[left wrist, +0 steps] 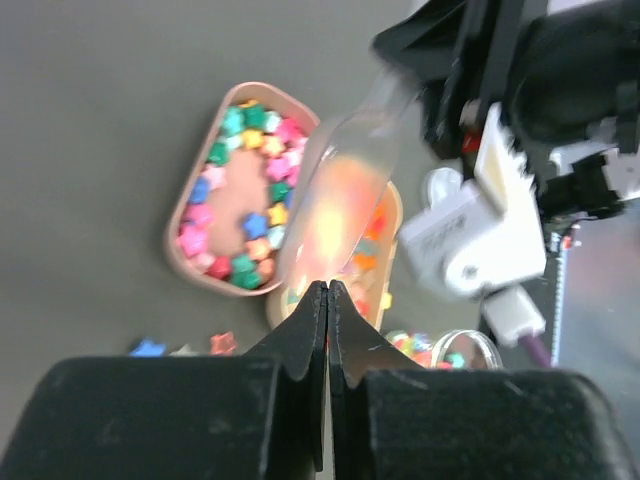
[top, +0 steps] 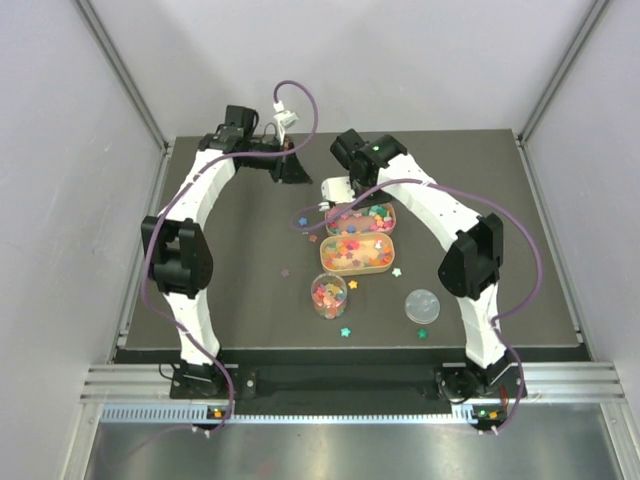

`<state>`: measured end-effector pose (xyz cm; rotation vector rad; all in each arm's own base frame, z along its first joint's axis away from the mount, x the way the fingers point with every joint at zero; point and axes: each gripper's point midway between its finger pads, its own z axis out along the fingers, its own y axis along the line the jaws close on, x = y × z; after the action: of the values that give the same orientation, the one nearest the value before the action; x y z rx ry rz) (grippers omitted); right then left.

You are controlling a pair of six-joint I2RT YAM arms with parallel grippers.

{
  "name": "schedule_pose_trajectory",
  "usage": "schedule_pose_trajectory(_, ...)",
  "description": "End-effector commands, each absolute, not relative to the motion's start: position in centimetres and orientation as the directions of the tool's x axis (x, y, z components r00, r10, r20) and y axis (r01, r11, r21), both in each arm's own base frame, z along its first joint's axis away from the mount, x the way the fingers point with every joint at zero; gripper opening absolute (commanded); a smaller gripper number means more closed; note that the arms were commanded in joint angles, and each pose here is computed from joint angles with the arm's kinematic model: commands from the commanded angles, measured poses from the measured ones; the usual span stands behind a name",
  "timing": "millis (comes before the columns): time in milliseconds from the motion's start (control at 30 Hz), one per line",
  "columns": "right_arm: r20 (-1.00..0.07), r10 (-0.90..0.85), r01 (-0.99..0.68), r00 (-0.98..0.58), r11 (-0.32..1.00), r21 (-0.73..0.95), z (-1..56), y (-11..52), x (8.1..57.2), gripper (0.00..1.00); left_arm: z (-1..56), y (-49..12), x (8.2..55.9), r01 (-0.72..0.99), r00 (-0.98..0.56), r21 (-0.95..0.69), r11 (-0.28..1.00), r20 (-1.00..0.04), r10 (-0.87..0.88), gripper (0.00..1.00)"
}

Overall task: Pack the candies
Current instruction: Place the fake candies in the packing bottle, then adjust the spatula.

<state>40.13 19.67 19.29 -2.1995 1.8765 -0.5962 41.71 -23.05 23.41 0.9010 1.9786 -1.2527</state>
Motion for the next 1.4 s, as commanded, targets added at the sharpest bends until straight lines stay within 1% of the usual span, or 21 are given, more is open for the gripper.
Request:
schedule_pose_trajectory(0,0.031,-0.985,-0.88,0.171,-0.167,-0.446,20.6,23.7,40.0,0.0,22.9,-25.6,40.6,0.769,-0.637,-0.588,0.253,-0.738,0.221,0.0)
schedule_pose_trajectory(33,0.011,-0.984,-0.88,0.178,-0.164,-0.446,20.6,24.3,39.7,0.0,22.6,-26.0,40.7,0.752,-0.657,-0.608,0.254,-0.722,0.216,0.0)
schedule_pose_trajectory(300,-0.121,-0.983,-0.859,0.138,-0.058,-0.509,22.8,25.9,40.0,0.0,21.6,-28.7,40.1,0.758,-0.652,-0.609,0.233,-0.717,0.248,0.0)
schedule_pose_trajectory(400,-0.17,-0.979,-0.851,0.112,-0.007,-0.524,23.7,26.2,40.0,0.0,20.8,-29.0,40.0,0.755,-0.656,-0.61,0.241,-0.708,0.263,0.0)
schedule_pose_trajectory(567,-0.253,-0.96,-0.823,0.121,0.046,-0.566,27.2,26.6,39.3,0.0,18.9,-28.7,40.3,0.745,-0.667,-0.606,0.279,-0.689,0.283,0.0)
schedule_pose_trajectory(800,-0.471,-0.864,-0.816,0.177,0.138,-0.561,32.7,28.4,36.9,0.0,18.2,-29.2,40.8,0.74,-0.672,-0.612,0.278,-0.683,0.286,0.0)
schedule_pose_trajectory(833,-0.526,-0.828,-0.838,0.193,0.14,-0.528,33.3,29.2,35.9,0.0,18.1,-29.3,40.9,0.743,-0.669,-0.61,0.277,-0.685,0.287,0.0)
schedule_pose_trajectory(900,-0.553,-0.807,-0.851,0.206,0.132,-0.509,33.7,29.7,35.2,0.0,18.2,-29.6,40.9,0.744,-0.668,-0.61,0.273,-0.687,0.286,0.0)
schedule_pose_trajectory(1067,-0.52,-0.833,-0.868,0.19,0.105,-0.485,31.6,29.9,35.7,0.0,18.7,-29.6,41.1,0.753,-0.658,-0.597,0.277,-0.698,0.283,0.0)
schedule_pose_trajectory(1167,-0.464,-0.872,-0.877,0.158,0.092,-0.471,29.3,28.7,36.4,0.0,19.5,-28.9,41.6,0.784,-0.617,-0.537,0.31,-0.728,0.298,0.0)
schedule_pose_trajectory(1200,-0.45,-0.88,-0.88,0.149,0.09,-0.466,28.7,28.2,36.7,0.0,19.6,-28.4,42.0,0.795,-0.6,-0.507,0.333,-0.74,0.305,0.02)
schedule_pose_trajectory(1233,-0.433,-0.89,-0.881,0.145,0.083,-0.466,28.2,27.6,37.0,0.0,20.1,-27.8,42.3,0.803,-0.583,-0.475,0.361,-0.753,0.306,0.05)
schedule_pose_trajectory(1267,-0.41,-0.904,-0.887,0.118,0.089,-0.452,26.8,26.6,37.5,0.0,19.9,-26.7,43.2,0.798,-0.574,-0.437,0.415,-0.759,0.306,0.09)
schedule_pose_trajectory(1300,-0.382,-0.917,-0.885,0.117,0.078,-0.458,26.2,25.9,37.8,0.0,19.9,-26.1,43.6,0.801,-0.561,-0.412,0.434,-0.77,0.304,0.13)
schedule_pose_trajectory(1333,-0.372,-0.922,-0.887,0.11,0.078,-0.455,25.7,25.5,38.1,0.0,20.2,-25.5,44.0,0.809,-0.53,-0.372,0.454,-0.796,0.293,0.24)
schedule_pose_trajectory(1367,-0.355,-0.93,-0.894,0.092,0.08,-0.441,24.6,24.6,38.4,0.0,20.0,-24.4,44.6,0.796,-0.526,-0.346,0.497,-0.801,0.284,0.27)
